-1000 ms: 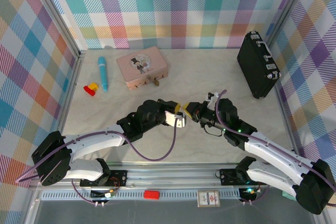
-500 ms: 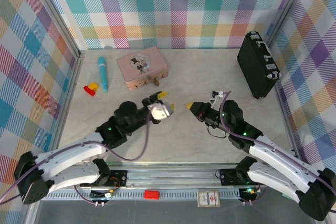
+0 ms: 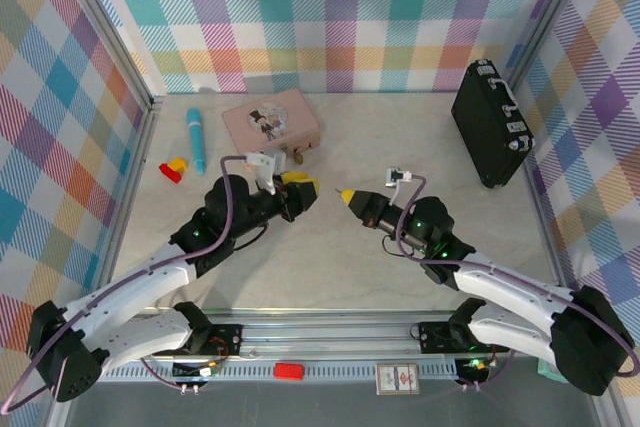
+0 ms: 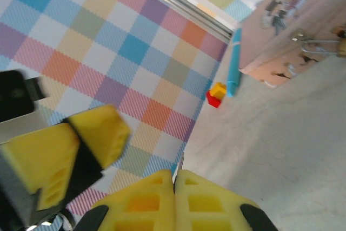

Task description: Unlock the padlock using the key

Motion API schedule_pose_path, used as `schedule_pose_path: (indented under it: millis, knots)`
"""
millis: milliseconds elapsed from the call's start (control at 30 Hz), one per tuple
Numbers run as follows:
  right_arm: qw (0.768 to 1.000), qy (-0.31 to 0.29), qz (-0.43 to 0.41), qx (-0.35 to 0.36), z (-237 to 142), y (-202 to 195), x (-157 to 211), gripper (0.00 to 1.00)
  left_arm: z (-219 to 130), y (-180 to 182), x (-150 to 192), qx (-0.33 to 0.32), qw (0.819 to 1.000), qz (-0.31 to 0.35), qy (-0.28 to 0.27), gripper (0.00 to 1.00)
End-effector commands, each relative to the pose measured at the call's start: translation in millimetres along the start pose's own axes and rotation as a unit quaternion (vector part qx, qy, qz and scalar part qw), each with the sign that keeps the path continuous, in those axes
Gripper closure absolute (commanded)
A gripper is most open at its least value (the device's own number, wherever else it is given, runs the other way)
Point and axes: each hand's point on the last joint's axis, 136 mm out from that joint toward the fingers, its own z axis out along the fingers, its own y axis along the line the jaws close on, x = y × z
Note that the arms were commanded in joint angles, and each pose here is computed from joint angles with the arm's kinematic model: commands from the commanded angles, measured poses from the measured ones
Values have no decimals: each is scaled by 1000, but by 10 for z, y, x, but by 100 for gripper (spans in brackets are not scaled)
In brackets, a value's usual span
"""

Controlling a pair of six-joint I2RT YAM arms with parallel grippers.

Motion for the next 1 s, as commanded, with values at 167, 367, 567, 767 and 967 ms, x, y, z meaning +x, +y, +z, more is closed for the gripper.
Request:
schedule_pose_path:
  millis: [167,367,567,767,967]
  knots:
    - [988,-53,-73,-128,20,489,-174,100,145,-357,-130,105,980,-167,31,62]
    - [984,-47,-81,-149,68,558,-150,100,211,-371,-156,123,973,-192,29,65]
    - [984,-47,-84,-148,6,547,-117,100,214,-225,-194,114,971,-211,19,63]
    - [985,-47,-83,-145,1,555,-123,100,253,-297,-208,144,965,-217,25,69]
    - [985,-48,-78,-144,50,552,-145,100,245,-341,-185,158,963,-217,33,73]
